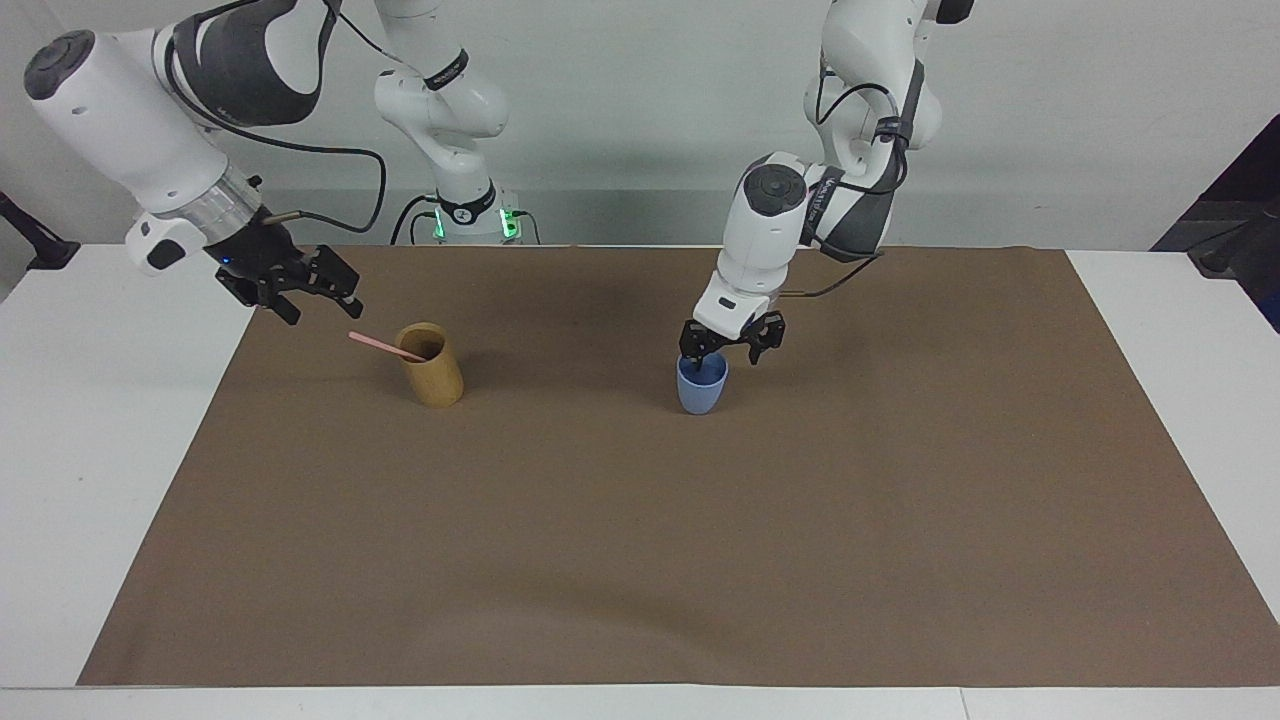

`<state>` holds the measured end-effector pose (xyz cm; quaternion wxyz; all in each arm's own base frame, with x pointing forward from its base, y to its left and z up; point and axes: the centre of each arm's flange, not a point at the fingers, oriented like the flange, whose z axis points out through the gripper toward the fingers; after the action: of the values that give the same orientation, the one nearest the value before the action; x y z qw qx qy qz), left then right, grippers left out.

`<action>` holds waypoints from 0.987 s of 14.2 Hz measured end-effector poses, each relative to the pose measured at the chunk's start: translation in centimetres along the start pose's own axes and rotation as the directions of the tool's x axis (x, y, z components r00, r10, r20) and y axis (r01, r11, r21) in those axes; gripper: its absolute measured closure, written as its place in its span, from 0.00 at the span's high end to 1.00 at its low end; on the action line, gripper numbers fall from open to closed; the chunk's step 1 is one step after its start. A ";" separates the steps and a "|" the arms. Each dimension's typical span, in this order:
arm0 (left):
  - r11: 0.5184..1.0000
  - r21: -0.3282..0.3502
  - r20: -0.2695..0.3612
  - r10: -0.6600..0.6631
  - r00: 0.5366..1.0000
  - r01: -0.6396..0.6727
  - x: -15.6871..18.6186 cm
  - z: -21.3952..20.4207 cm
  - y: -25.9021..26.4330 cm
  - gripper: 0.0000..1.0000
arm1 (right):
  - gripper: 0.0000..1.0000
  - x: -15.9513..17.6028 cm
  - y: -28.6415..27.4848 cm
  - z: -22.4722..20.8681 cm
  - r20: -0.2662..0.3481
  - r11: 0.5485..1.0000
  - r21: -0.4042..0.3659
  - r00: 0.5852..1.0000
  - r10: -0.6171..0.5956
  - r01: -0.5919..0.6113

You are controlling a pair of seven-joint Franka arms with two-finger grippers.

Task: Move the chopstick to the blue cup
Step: 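Move the blue cup with the left gripper toward the table center, then release the blue cup and withdraw the left gripper while the right gripper reaches the stick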

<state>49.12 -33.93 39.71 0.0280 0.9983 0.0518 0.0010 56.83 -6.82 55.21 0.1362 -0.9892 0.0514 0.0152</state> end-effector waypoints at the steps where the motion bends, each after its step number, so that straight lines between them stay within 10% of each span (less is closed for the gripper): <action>1: 1.000 -0.002 -0.006 0.000 1.000 0.000 0.1 -0.6 0.0 1.00 | 1.00 -0.1 0.1 0.7 0.010 1.000 0.021 1.000 -0.003 0.003; 9: 1.000 0.018 -0.017 0.026 1.000 -0.025 4.0 -18.4 -7.5 1.00 | 0.96 -0.8 3.7 6.0 0.042 0.979 0.068 0.980 -0.196 0.193; 14: 0.998 0.023 -0.018 0.051 0.999 -0.051 6.8 -21.0 -14.1 1.00 | 0.82 -0.9 3.8 6.8 0.040 0.967 0.080 0.969 -0.245 0.241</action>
<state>54.30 -18.08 59.89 0.0161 0.9995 0.0264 0.0104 55.47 -8.54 47.70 0.1750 -0.9816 -0.0730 0.0210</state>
